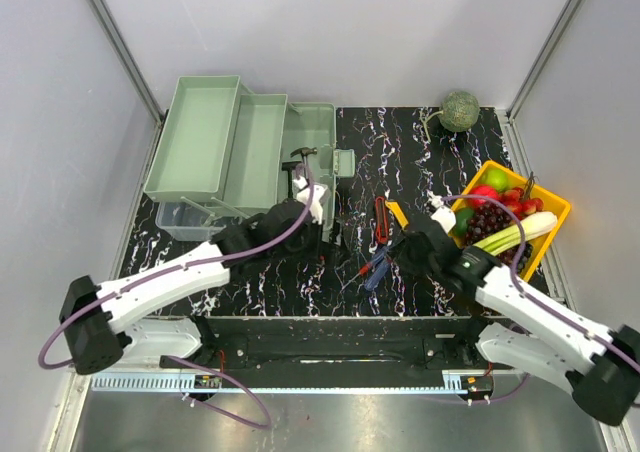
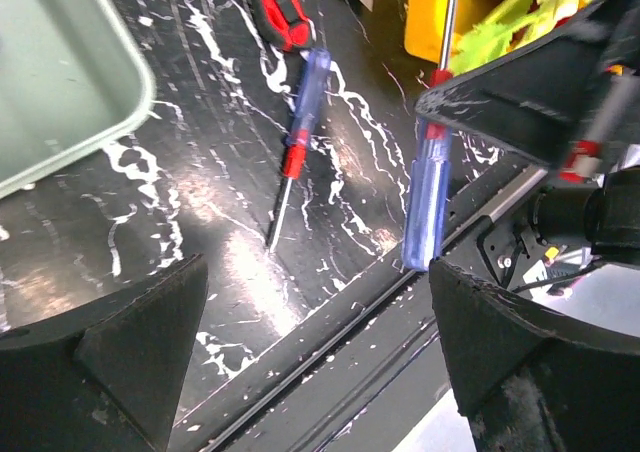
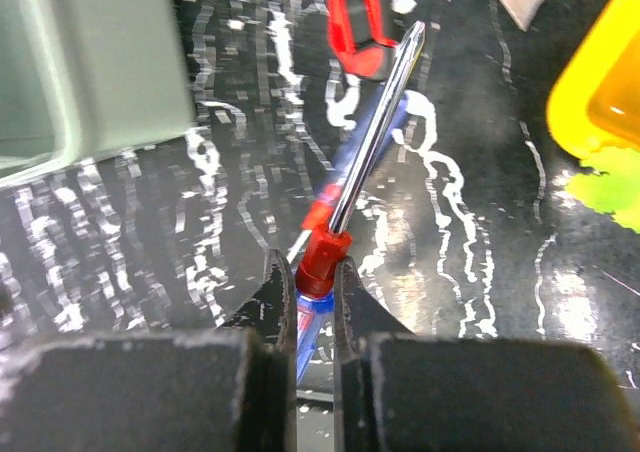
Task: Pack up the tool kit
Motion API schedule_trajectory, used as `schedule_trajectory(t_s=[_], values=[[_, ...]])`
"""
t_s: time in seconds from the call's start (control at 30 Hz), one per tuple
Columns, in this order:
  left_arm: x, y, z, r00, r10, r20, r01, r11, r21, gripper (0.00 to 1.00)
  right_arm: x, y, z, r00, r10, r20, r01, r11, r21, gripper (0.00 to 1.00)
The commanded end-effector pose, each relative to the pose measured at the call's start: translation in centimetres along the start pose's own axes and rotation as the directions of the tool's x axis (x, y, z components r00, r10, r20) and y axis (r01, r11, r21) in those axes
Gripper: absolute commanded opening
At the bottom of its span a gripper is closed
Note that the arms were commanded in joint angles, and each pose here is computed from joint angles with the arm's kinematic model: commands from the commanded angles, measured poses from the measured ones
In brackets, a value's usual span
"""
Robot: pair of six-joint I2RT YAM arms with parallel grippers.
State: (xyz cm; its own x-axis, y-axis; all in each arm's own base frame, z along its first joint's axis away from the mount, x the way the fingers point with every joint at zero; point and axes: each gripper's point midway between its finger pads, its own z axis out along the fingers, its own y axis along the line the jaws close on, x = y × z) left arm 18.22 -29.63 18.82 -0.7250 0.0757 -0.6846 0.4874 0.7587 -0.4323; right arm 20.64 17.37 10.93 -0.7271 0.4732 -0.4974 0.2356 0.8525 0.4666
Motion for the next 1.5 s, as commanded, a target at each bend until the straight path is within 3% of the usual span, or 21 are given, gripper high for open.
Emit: schedule_trajectory(t_s=[0.0,0.2,0.33,0.4,0.63,0.77,0.8,0.83,0.87,1.0,1.03,1.13,1.27,1.47], values=[[-2.3,-5.5,1.2,0.999,-0.005,0.052,-0.005,0.982,0.188,0.95,-3.2,4.5,-4.6,0.996,-0.017,0.091,0.039,0.969,-0.243,0.0],[-3.1,-10.3,2.0,0.998,0.037,0.047,-0.052,0.931,0.362,0.94,-5.3,6.9,-8.9,0.984,-0.023,0.176,0.093,0.912,-0.399,0.0],[-3.0,-12.5,2.1,0.999,0.041,0.036,-0.053,0.899,0.435,0.87,-6.0,7.7,-10.4,0.977,-0.021,0.211,0.116,0.886,-0.449,0.0],[-2.8,-12.9,2.2,0.999,0.025,0.021,-0.032,0.89,0.455,0.76,-6.0,8.1,-10.8,0.977,-0.026,0.211,0.124,0.875,-0.469,0.0],[-1.8,-13.3,2.5,1.0,0.003,-0.027,0.01,0.884,0.467,0.56,-6.0,8.6,-11.3,0.977,-0.024,0.212,0.131,0.854,-0.503,0.0],[-1.6,-12.9,2.9,0.999,-0.004,-0.034,0.018,0.894,0.447,0.24,-5.7,9.1,-11.4,0.979,-0.037,0.2,0.138,0.844,-0.518,0.0],[-1.7,-12.6,3.0,1.0,-0.005,-0.03,0.017,0.902,0.431,0.16,-5.6,9.1,-11.3,0.979,-0.043,0.197,0.142,0.844,-0.518,0.04],[-1.8,-12.3,2.9,1.0,-0.003,-0.027,0.014,0.913,0.407,0.05,-5.4,8.8,-11.1,0.98,-0.053,0.192,0.144,0.852,-0.504,0.19],[-2.0,-11.7,3.1,1.0,-0.007,-0.021,0.014,0.928,0.371,0.0,-5.3,8.4,-10.9,0.981,-0.058,0.188,0.144,0.862,-0.486,0.34],[-3.5,-8.4,2.6,1.0,0.009,0.03,-0.014,0.982,0.187,0.0,-5.0,6.7,-11.0,0.979,-0.087,0.185,0.161,0.886,-0.435,0.86],[-4.1,-7.5,2.4,0.999,0.018,0.049,-0.024,0.991,0.133,0.0,-5.1,6.1,-11.1,0.978,-0.082,0.193,0.158,0.894,-0.419,0.91],[-6.5,-4.6,1.1,0.993,0.042,0.108,-0.042,0.999,-0.006,0.0,-5.3,4.4,-11.7,0.974,-0.06,0.219,0.144,0.909,-0.392,0.94],[-9.9,1.0,-0.5,0.989,0.0,0.149,0.025,0.987,-0.161,0.0,-5.0,2.7,-11.6,0.977,-0.04,0.211,0.113,0.931,-0.348,0.92],[-14.3,10.7,-3.2,0.979,-0.008,0.203,0.095,0.902,-0.422,0.0,-3.6,1.4,-10.3,0.987,-0.032,0.154,0.078,0.952,-0.298,0.9]])
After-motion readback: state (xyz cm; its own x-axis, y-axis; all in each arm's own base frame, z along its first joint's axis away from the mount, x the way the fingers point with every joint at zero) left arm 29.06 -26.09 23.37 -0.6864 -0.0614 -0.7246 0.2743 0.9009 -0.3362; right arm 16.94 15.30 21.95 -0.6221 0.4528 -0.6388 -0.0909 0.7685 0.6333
